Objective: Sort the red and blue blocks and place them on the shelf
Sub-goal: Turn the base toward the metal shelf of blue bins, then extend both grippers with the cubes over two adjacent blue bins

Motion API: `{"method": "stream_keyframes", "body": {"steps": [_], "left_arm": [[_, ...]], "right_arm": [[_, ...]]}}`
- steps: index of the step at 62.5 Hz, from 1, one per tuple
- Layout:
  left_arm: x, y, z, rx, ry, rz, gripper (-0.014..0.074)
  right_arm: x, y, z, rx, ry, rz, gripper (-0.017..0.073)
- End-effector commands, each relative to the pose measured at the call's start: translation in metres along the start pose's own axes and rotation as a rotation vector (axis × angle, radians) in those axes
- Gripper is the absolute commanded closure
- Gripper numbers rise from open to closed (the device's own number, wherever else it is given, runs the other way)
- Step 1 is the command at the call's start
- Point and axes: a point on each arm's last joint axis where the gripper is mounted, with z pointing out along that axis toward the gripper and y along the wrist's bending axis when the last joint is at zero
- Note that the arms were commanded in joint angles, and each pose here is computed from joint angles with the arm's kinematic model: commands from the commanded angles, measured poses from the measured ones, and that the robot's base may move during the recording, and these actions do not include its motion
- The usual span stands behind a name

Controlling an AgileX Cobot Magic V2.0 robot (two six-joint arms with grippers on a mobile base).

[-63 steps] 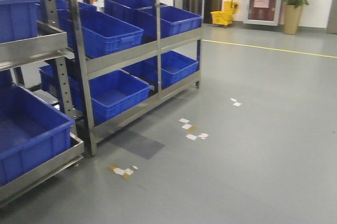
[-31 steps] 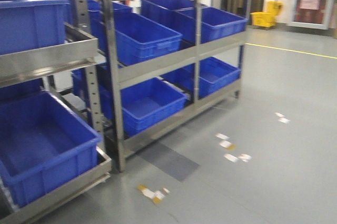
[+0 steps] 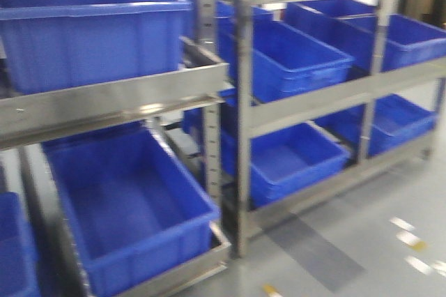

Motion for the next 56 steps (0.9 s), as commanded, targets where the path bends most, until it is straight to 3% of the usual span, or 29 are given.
{"method": "stream_keyframes", "body": {"steps": [1, 56], "left_arm": [[-0.0144, -0.0033, -0.0044, 0.030, -0.097, 0.006, 0.0470], [-0.0144, -0.0033, -0.0044, 0.030, -0.097, 0.006, 0.0470]], "right_arm": [[-0.0157, 0.0016, -0.0052, -0.006, -0.109, -0.012, 0.0511], [-0.0157, 0.0016, -0.0052, -0.006, -0.109, -0.012, 0.0511]]}}
